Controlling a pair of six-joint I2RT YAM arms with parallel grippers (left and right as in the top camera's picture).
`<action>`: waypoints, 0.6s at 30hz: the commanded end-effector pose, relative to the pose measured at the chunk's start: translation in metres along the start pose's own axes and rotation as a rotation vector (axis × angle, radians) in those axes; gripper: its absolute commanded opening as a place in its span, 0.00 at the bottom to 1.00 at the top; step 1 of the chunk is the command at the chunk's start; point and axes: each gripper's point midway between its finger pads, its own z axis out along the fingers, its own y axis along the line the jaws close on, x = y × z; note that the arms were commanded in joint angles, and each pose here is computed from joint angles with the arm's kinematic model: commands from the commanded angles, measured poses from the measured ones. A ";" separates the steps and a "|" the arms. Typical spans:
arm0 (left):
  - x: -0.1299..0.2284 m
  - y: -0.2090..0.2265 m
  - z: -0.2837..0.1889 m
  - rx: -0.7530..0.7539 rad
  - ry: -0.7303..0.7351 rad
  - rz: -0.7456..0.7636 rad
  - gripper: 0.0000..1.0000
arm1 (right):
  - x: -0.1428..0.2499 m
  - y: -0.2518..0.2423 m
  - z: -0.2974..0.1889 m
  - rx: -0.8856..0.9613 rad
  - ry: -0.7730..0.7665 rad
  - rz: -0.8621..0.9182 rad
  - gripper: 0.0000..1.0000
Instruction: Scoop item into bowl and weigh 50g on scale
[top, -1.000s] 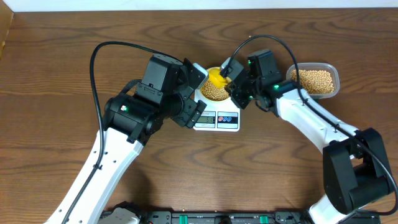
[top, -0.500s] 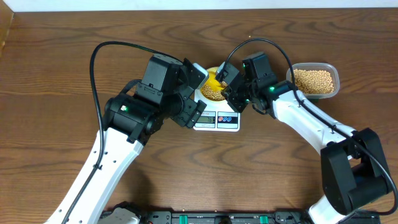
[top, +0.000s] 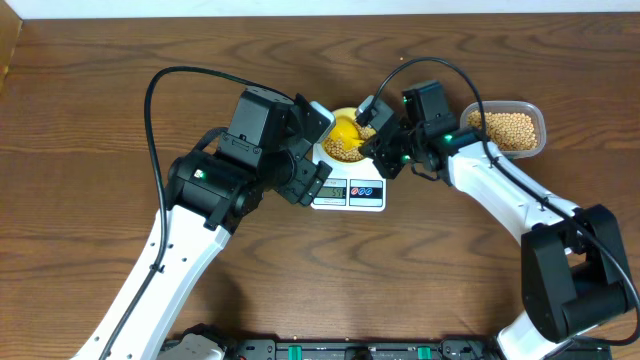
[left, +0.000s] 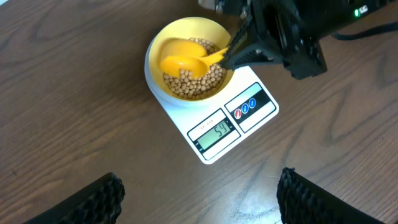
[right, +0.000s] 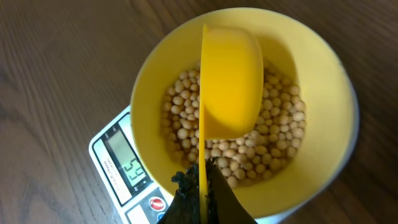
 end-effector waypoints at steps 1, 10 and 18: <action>-0.002 0.000 -0.002 0.008 -0.008 0.007 0.81 | -0.001 -0.005 -0.001 -0.017 -0.012 0.034 0.01; -0.002 0.000 -0.002 0.008 -0.008 0.007 0.81 | -0.006 -0.009 -0.005 -0.023 -0.041 0.034 0.01; -0.002 0.000 -0.002 0.008 -0.008 0.007 0.81 | -0.020 0.000 -0.011 -0.074 -0.096 0.057 0.01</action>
